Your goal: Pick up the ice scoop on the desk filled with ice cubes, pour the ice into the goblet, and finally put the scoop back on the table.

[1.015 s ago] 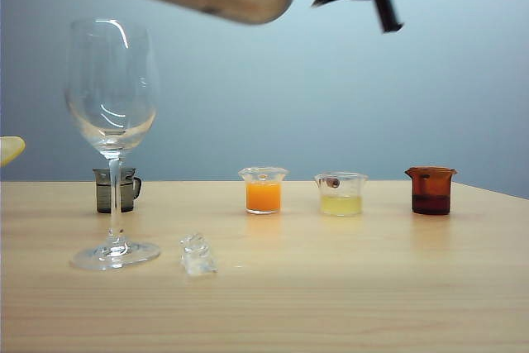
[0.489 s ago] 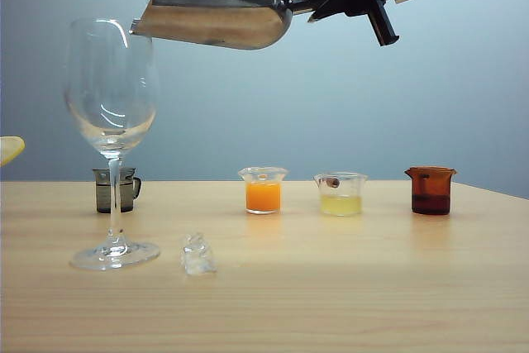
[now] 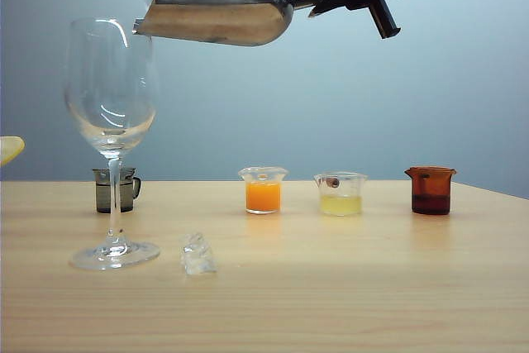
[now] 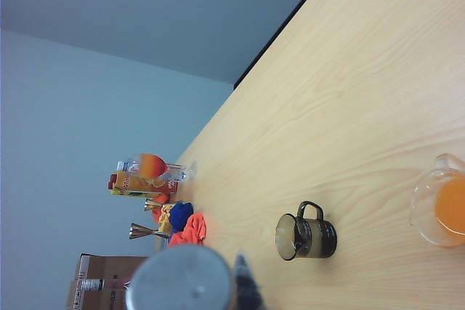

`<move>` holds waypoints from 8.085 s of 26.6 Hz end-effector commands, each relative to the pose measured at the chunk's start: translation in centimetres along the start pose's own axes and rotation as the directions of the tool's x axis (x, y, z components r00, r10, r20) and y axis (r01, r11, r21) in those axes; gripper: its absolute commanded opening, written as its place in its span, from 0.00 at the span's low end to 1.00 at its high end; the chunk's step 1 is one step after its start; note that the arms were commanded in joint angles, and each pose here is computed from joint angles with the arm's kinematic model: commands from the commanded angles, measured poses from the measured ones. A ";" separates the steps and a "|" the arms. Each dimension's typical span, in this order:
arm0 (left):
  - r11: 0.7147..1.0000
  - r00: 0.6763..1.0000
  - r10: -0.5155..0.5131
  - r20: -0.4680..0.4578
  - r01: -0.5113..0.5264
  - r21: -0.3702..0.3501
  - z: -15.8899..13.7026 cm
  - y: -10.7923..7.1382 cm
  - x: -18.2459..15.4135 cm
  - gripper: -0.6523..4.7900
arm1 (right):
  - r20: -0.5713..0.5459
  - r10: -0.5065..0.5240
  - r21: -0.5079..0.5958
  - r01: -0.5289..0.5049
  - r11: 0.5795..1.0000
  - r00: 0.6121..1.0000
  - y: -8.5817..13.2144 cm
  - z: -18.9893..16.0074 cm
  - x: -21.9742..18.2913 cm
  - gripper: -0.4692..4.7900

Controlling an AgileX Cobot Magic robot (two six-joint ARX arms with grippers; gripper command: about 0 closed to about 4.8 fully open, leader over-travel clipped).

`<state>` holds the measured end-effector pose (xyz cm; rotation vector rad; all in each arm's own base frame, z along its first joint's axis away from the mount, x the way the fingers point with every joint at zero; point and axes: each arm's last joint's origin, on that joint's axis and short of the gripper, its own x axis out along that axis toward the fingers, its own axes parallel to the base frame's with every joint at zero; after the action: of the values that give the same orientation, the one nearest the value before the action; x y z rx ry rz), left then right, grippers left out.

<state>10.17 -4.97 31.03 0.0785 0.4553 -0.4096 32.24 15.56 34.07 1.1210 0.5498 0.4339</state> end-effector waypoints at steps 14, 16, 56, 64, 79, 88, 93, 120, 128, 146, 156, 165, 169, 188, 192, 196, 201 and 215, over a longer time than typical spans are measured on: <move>1.000 1.000 0.011 0.010 -0.011 0.003 0.2 0.0 -0.1 0.11 | 0.020 0.061 -0.057 -0.060 0.997 0.998 1.7 -0.1 -0.2 0.08; 1.000 1.000 0.011 0.010 -0.011 0.003 0.2 0.0 -0.1 0.11 | 0.018 0.062 -0.061 -0.061 0.996 0.998 1.7 -0.1 -0.2 0.08; 0.999 0.999 -0.050 0.011 0.050 0.001 0.4 -0.2 -0.3 0.11 | 0.188 -0.013 -0.028 0.018 0.999 0.982 -3.7 5.5 -9.5 0.08; 0.999 0.998 -0.044 0.037 0.044 0.004 0.7 -0.1 -0.3 0.11 | 0.301 -0.150 0.060 0.138 0.989 0.942 -13.8 4.8 -13.0 0.08; 1.000 0.993 -0.027 0.119 0.027 0.003 2.6 -0.1 -1.9 0.11 | 0.463 -0.306 0.039 0.326 0.945 0.832 -22.0 8.5 -19.2 0.08; 1.000 0.995 -0.026 0.095 0.026 0.004 2.4 -0.1 -1.9 0.11 | 0.516 -0.279 0.086 0.276 0.957 0.810 -25.9 10.5 -19.3 0.08; 1.000 0.998 -0.025 0.066 0.024 0.004 2.1 -0.1 -1.9 0.11 | 0.503 -0.275 0.112 0.254 0.961 0.819 -28.0 10.6 -18.4 0.08; 1.000 0.998 -0.014 0.059 0.014 0.002 2.0 0.0 -1.9 0.11 | 0.442 -0.272 0.115 0.247 0.962 0.855 -28.9 10.1 -18.6 0.91; 1.000 0.998 -0.017 0.057 0.017 0.002 2.0 0.0 -1.9 0.11 | 0.447 -0.262 0.126 0.230 0.965 0.855 -29.1 7.7 -22.0 0.91; 0.996 0.979 0.036 0.202 -0.019 -0.085 0.3 0.4 -6.7 0.11 | 0.325 0.001 -0.078 0.026 0.997 0.946 -23.4 4.1 -23.1 0.07; 0.989 0.975 0.084 0.208 -0.055 -0.140 -1.3 0.6 -6.6 0.11 | 0.317 0.036 -0.276 0.055 0.960 0.948 -17.1 -0.6 -22.3 0.07; 0.985 0.929 0.113 0.354 -0.058 -0.162 -3.3 0.7 -4.7 0.11 | 0.307 -0.042 -0.581 0.223 0.783 0.951 -15.2 -7.1 -23.8 0.07; 0.985 0.913 0.111 0.392 -0.050 -0.163 -5.6 0.7 -2.5 0.11 | 0.370 -0.002 -0.763 0.305 0.570 0.929 -14.7 -8.8 -24.8 0.07; 0.985 0.950 0.078 0.304 -0.027 -0.171 -13.4 0.6 5.1 0.11 | 0.235 -0.124 -0.778 0.263 0.571 0.964 -21.0 -12.0 -21.8 0.07; 0.988 0.959 0.077 0.274 -0.037 -0.150 -14.4 0.6 5.8 0.11 | 0.231 -0.124 -0.779 0.260 0.570 0.965 -21.0 -12.0 -21.8 0.07; 0.991 0.962 0.042 0.269 -0.007 -0.130 -14.9 0.5 6.1 0.11 | 0.231 -0.124 -0.779 0.260 0.570 0.965 -21.0 -12.0 -21.8 0.07; 0.991 0.966 0.020 0.257 0.015 -0.134 -15.0 0.4 6.1 0.11 | 0.231 -0.124 -0.779 0.260 0.570 0.965 -21.0 -12.0 -21.8 0.07; 0.991 0.967 0.023 0.254 0.013 -0.136 -15.1 0.4 6.1 0.12 | 0.248 -0.108 -0.777 0.264 0.572 0.963 -21.0 -11.9 -21.9 0.07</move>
<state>9.16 -4.37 14.66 -0.0990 0.2365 -0.3752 8.69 3.51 14.95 0.1833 0.2525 0.3384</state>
